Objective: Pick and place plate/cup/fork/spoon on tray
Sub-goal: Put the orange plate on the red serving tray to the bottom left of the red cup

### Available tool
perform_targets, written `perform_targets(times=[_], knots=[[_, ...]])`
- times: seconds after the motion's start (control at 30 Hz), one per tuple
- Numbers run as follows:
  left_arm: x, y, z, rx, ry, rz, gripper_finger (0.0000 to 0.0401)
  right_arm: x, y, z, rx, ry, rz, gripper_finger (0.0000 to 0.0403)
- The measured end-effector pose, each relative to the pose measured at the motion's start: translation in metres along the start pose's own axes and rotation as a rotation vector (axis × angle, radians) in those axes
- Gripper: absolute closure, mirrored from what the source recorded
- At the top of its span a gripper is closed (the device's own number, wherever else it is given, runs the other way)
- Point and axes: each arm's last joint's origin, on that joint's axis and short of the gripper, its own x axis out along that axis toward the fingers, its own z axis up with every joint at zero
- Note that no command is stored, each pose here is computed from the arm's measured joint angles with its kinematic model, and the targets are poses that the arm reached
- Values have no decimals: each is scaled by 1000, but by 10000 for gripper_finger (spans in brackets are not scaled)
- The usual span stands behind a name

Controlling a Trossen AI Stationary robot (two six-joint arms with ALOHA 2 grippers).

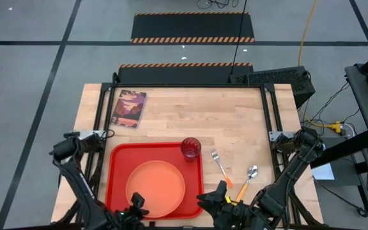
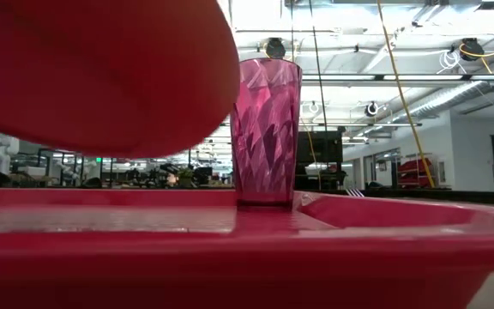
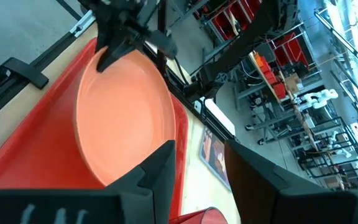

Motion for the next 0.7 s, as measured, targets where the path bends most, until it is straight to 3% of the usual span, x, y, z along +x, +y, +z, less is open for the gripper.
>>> perform_targets(times=[0.3, 0.7], knots=[[34, 2, 0, -26, 102, 1, 388, 0, 0, 0, 2, 0, 0, 270], [47, 12, 2, -97, 141, -6, 362, 0, 0, 0, 3, -1, 3, 270]])
